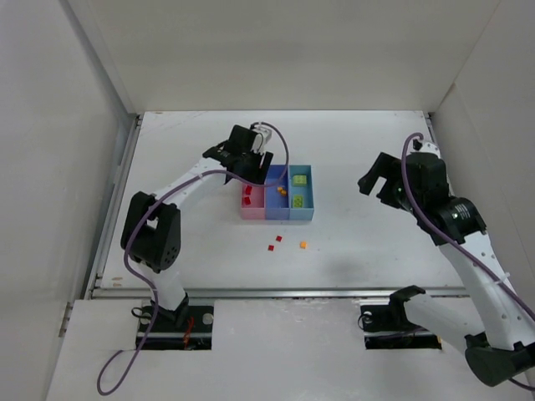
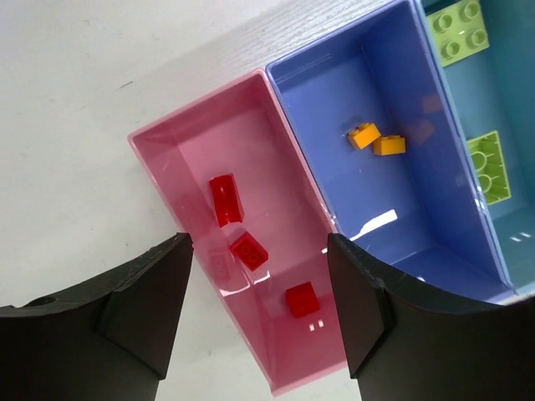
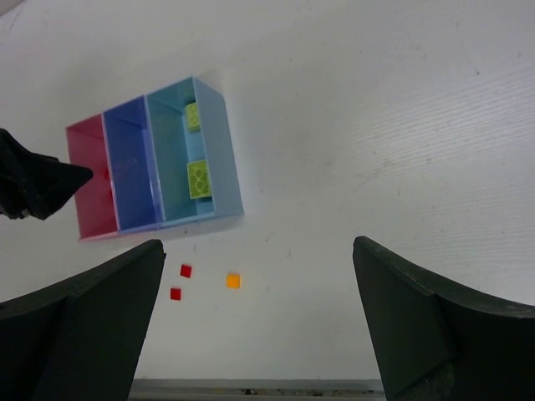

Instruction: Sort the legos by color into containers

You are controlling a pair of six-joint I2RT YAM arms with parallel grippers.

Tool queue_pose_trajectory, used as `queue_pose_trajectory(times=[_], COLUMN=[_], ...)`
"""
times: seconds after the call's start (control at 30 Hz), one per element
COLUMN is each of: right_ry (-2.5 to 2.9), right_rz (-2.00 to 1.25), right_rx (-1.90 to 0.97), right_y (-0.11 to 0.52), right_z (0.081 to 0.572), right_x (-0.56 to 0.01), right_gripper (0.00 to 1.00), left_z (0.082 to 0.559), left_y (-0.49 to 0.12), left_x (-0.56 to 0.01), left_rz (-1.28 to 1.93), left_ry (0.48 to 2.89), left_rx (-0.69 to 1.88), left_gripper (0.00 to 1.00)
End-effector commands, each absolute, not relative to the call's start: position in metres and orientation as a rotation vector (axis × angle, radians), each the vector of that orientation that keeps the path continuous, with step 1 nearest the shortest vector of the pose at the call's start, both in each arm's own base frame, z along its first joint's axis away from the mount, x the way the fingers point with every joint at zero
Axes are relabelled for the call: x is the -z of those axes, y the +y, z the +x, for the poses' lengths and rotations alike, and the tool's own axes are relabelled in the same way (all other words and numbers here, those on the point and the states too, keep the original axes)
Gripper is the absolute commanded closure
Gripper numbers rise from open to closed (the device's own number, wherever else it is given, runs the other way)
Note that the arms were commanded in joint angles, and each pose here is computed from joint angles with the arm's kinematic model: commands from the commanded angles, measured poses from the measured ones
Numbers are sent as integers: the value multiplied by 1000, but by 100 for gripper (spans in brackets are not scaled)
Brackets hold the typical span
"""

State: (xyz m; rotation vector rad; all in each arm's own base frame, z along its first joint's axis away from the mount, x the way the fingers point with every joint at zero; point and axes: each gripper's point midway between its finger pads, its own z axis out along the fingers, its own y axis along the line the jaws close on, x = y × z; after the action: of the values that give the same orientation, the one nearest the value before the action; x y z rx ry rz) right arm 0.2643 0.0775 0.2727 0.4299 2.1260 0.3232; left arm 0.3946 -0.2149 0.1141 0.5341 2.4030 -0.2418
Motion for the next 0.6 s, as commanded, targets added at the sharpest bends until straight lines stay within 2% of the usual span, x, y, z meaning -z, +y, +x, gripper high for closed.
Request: queue_pose_trajectory(times=[0.0,0.1,0.17,0.27,0.3,0.4,0.43,0.47,0.57], right_ry=[2120,2206,2299,2446,2466,2538,2546,2549,2533], right_rz=[348,299,282,87,54,-22,-16,-16,-50], right_rx=[-344,-323,-287,-291,-321,-430,-447,-445,-431], right_y=[91,109,125,176,191,232,236,238,245], right_z=[262,254,248,230,228,221,222,223,233], right_x=[-283,-257,-230,-190,-181,-152,-147,-142,-135], right_gripper=[0,0,0,0,2,9,13,21,29], left_z=[403,411,420,426,428,423,421,414,407], left_y=[-223,-220,-197,-153,-132,-83,-74,-65,-44], left_x=[-198,-245,-270,-290,-294,-308,-316,-325,-334], left_rz=[490,460,370,199,131,7,-12,-33,-72], left_ry=[2218,2117,2070,2040,2024,1982,1964,1940,1910], left_rx=[316,315,268,193,109,12,12,6,7], left_gripper=[37,37,37,37,34,34,34,34,34])
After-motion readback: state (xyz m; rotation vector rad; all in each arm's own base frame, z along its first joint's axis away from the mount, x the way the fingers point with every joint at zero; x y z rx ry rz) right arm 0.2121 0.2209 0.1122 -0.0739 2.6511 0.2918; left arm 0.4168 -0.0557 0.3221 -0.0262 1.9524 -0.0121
